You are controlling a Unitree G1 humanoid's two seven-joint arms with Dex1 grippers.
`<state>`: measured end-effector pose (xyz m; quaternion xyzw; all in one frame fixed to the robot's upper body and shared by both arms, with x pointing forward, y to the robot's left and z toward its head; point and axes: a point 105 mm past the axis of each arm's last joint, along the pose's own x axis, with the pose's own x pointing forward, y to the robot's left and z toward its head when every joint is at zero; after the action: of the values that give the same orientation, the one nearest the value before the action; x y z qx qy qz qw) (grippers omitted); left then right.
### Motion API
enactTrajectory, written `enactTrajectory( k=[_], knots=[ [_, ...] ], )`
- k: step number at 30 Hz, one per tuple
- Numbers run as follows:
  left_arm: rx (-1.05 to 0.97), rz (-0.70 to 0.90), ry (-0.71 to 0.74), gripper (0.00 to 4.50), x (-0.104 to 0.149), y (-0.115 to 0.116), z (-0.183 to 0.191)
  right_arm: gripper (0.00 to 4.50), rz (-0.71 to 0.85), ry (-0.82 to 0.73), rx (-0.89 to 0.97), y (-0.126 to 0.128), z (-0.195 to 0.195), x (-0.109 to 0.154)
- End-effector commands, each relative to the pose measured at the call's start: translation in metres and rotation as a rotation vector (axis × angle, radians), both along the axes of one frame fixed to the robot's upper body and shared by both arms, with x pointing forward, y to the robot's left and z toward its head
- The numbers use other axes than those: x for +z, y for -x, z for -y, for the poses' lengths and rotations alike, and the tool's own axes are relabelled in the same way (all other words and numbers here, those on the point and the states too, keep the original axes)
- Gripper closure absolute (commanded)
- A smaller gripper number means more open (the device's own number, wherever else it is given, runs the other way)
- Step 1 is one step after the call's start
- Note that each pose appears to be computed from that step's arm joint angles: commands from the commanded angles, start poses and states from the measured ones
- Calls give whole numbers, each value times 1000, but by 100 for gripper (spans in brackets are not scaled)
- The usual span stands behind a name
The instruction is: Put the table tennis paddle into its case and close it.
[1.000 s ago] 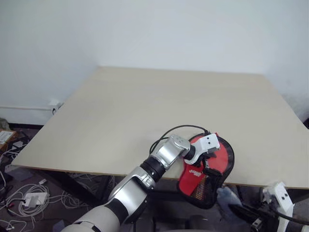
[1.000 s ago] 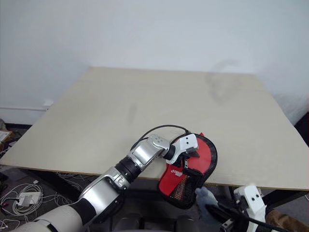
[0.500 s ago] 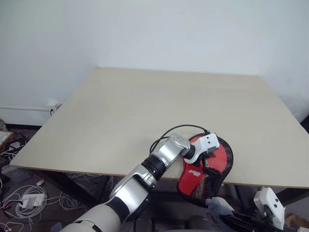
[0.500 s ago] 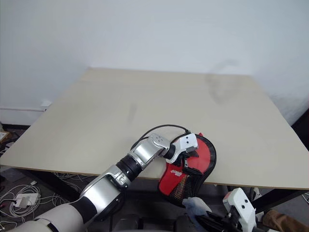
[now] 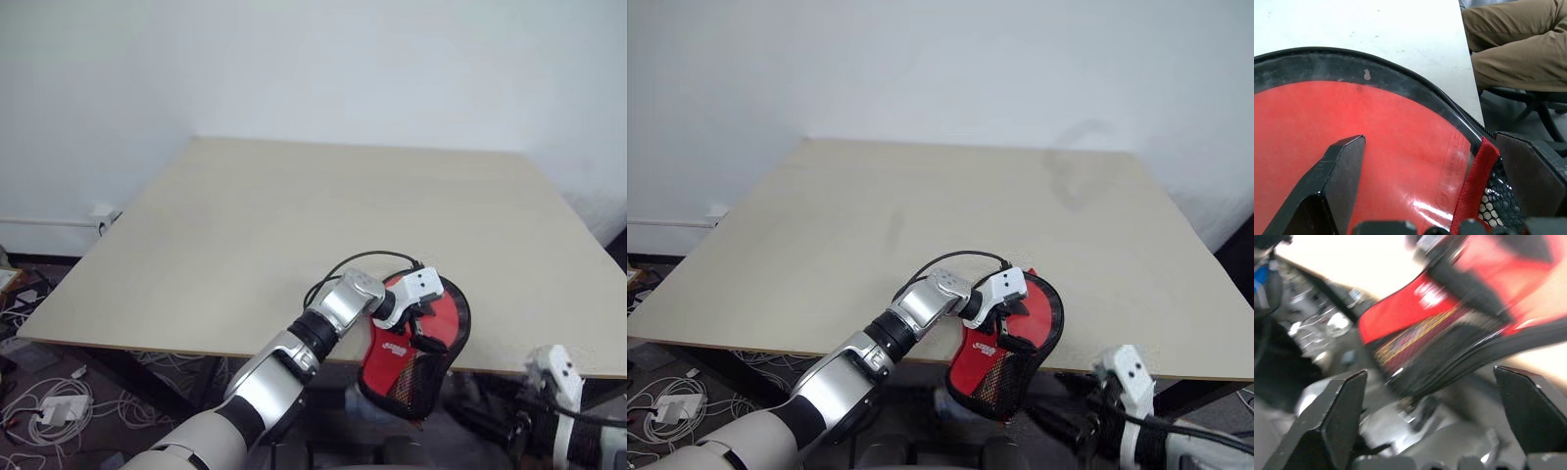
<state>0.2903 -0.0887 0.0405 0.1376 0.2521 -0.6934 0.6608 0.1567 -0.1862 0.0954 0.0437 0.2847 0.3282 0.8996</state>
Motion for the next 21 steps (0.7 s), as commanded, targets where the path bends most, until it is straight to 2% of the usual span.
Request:
enactTrajectory(
  k=[1,8,11,13,18,21],
  knots=[
    [109,-77,-124,0,-38,-5,-28,1,94,65,-66,-23,16,15],
    [207,-101,96,0,3,-33,-27,1,300,94,-319,-81,56,41],
    [238,-95,168,0,21,-47,-32,1,370,176,-428,-102,72,44],
    [265,-71,213,0,36,-60,-42,1,370,178,-461,-112,73,42],
    [388,121,248,0,64,-100,-84,1,434,285,-405,-126,58,39],
    [402,210,246,0,73,-111,-113,1,451,163,-263,-118,32,48]
  ],
)
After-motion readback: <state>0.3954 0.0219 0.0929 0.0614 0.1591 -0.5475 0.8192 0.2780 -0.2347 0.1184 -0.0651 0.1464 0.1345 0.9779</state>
